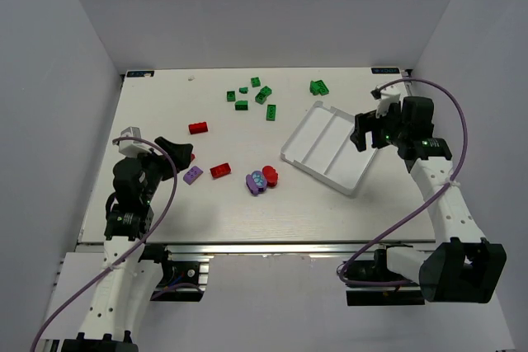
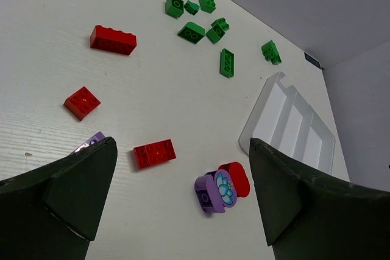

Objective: Sort the legos into containers by color

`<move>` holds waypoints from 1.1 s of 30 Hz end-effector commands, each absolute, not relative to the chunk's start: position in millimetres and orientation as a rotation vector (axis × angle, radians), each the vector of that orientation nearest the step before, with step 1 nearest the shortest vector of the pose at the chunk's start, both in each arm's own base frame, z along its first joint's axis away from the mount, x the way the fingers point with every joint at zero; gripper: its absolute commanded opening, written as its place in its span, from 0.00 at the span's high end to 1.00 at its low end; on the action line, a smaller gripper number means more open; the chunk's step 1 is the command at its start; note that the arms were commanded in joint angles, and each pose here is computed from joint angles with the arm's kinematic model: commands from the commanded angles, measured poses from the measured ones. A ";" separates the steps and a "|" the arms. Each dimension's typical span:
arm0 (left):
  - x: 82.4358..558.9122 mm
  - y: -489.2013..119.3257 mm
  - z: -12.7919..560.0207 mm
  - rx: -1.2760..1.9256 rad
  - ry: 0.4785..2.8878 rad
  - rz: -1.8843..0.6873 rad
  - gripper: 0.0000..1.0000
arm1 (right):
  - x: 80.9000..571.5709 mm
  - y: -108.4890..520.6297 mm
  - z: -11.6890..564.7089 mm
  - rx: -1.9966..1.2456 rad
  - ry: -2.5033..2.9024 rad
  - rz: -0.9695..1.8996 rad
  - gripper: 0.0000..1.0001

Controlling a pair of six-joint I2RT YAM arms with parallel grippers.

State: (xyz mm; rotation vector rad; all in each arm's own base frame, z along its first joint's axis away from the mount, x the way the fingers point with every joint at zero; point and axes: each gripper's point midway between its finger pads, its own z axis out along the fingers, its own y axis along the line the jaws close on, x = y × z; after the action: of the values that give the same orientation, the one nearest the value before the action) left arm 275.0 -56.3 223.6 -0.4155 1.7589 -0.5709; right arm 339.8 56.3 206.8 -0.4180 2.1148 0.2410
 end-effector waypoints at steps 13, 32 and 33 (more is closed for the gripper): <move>270.9 -66.6 233.4 -0.405 1.745 -0.650 0.05 | 210.9 179.2 215.2 -1.629 1.300 0.620 0.11; 257.3 -77.3 213.4 -0.429 1.796 -0.733 0.26 | 235.4 279.2 158.6 -1.934 1.387 0.563 0.11; 256.8 -77.7 211.3 -0.432 1.802 -0.734 0.26 | 237.2 282.4 150.7 -1.949 1.398 0.574 0.11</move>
State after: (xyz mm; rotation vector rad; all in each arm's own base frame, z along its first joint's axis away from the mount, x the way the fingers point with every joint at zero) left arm 260.6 -76.1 221.0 -0.4101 1.7745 -0.7190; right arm 217.3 268.6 143.7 -1.9675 1.4186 0.6278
